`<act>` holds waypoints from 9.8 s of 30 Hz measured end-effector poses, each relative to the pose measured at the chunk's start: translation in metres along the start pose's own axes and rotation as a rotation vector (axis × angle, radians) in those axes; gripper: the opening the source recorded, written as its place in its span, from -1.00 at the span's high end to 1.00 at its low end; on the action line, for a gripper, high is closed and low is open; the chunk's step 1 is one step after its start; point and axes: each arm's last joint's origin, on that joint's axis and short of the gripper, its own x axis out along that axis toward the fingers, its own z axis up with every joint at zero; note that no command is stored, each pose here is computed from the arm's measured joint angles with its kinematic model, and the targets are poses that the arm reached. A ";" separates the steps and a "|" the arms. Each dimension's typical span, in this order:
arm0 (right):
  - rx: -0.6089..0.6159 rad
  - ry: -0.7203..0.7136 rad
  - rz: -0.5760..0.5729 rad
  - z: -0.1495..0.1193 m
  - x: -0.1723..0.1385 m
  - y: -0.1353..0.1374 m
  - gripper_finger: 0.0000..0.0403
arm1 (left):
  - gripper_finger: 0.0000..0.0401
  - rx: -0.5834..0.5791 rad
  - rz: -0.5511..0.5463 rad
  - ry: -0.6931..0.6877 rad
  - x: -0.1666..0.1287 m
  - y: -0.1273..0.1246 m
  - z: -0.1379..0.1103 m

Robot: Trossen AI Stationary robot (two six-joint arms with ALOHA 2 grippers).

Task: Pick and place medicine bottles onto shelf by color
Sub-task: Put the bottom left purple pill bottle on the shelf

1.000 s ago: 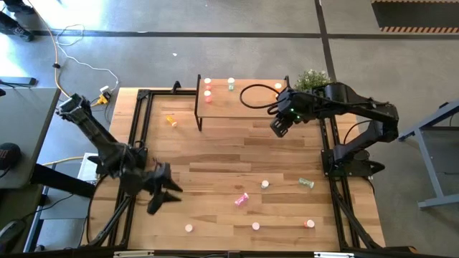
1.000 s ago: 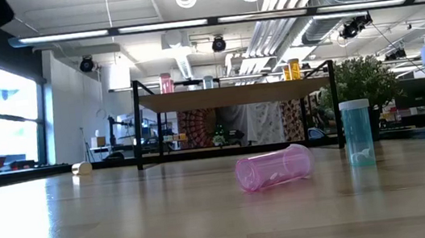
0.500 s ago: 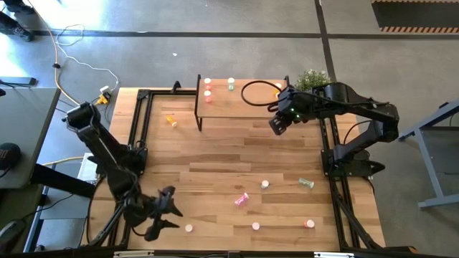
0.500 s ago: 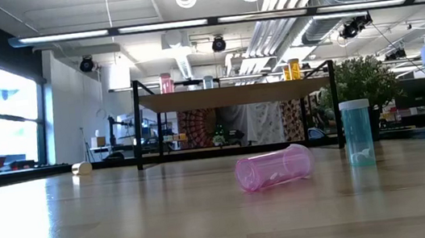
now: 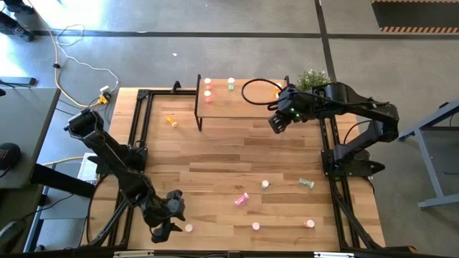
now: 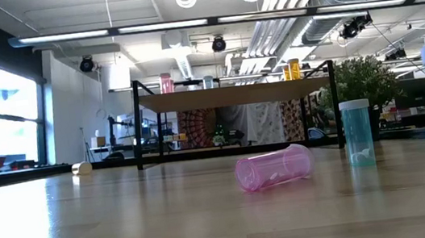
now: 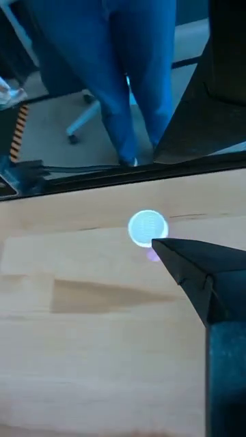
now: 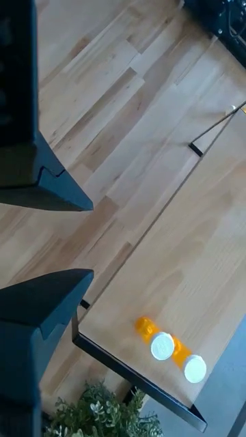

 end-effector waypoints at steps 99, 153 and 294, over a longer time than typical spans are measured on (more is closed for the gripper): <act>-0.205 0.038 0.106 -0.003 -0.002 0.007 0.25 | 0.42 -0.047 0.169 0.070 0.042 0.013 0.051; -0.515 0.050 0.628 0.021 0.079 0.093 -0.07 | 0.41 0.321 0.312 -0.585 -0.111 0.143 0.175; 0.301 -0.836 -0.492 -0.081 0.085 0.036 0.56 | -0.32 0.341 0.665 -0.766 -0.216 0.156 0.149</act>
